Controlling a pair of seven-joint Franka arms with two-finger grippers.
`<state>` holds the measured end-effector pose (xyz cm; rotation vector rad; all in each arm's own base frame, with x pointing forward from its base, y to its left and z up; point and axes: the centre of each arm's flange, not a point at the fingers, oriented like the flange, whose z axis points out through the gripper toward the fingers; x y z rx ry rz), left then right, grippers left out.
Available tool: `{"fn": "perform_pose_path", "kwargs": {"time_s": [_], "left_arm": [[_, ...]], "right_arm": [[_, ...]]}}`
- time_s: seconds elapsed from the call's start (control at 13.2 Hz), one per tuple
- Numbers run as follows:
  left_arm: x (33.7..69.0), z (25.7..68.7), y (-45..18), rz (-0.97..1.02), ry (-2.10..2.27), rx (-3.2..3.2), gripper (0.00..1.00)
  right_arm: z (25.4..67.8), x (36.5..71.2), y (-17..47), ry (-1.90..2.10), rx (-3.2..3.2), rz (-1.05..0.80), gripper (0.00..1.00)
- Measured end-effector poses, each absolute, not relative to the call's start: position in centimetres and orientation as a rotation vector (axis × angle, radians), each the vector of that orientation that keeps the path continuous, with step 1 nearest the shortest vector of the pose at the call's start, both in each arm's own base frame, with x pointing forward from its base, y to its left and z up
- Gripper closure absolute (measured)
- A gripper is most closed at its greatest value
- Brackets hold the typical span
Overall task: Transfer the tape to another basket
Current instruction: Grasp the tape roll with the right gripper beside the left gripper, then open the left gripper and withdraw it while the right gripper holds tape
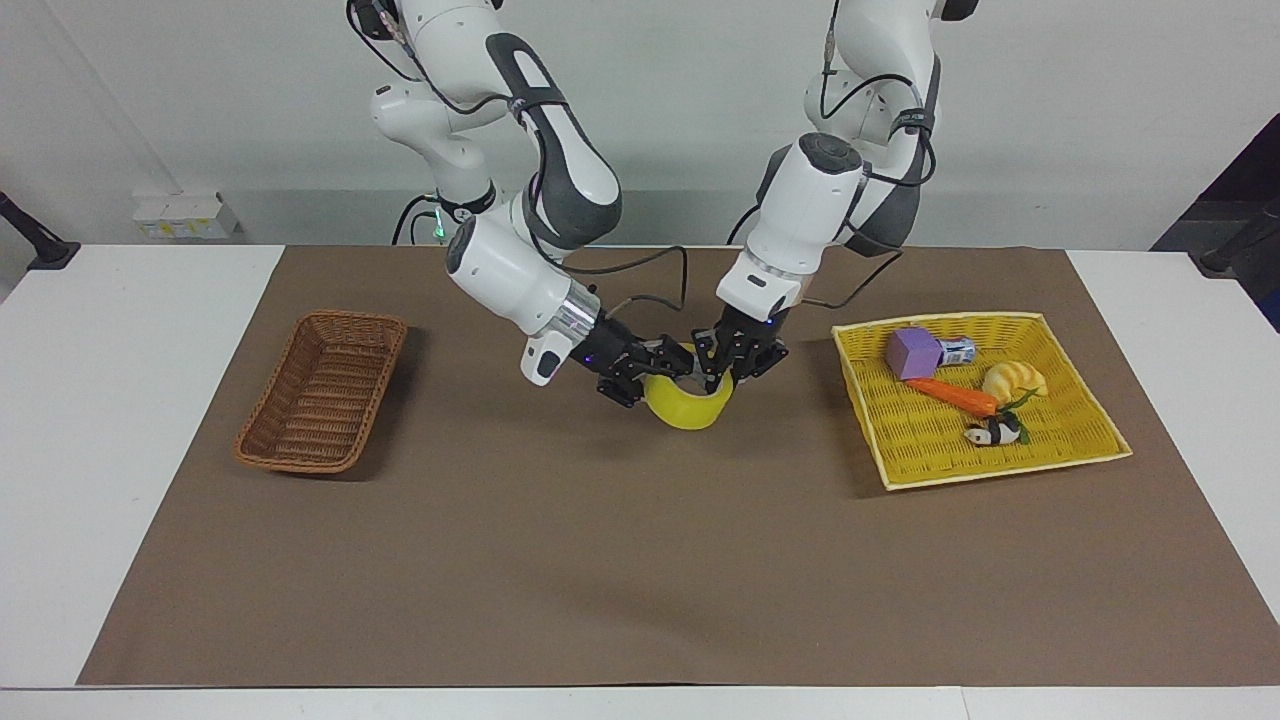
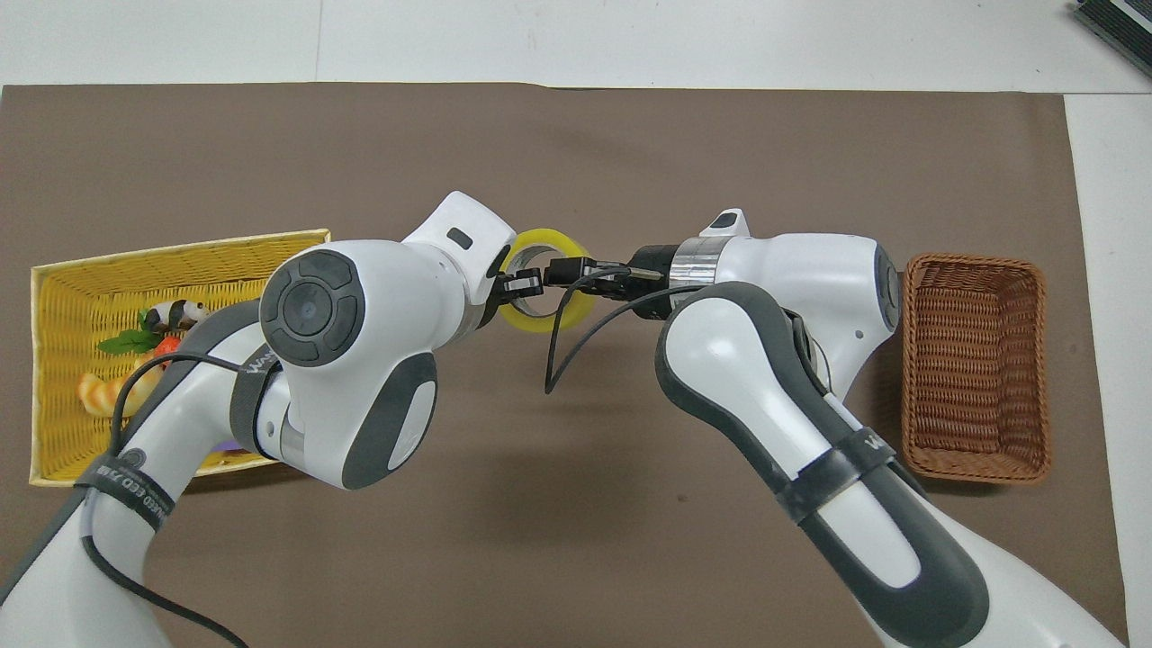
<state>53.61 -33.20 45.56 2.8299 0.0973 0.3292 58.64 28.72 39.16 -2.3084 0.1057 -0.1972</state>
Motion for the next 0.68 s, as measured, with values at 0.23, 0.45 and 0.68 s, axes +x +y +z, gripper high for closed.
{"fn": "perform_pose_path", "kwargs": {"time_s": [0.23,0.45,0.68], "left_arm": [[53.9,45.7,-32.6,0.333,0.112,2.832,0.54],[53.8,46.7,-31.9,0.317,0.114,2.841,0.18],[54.1,49.4,-29.0,0.302,0.123,2.855,0.00]], "right_arm": [[39.1,58.6,28.7,0.110,-2.310,-0.196,1.00],[39.1,58.5,29.0,0.104,-2.310,-0.191,1.00],[38.3,58.0,29.1,0.107,-2.317,-0.169,1.00]]}}
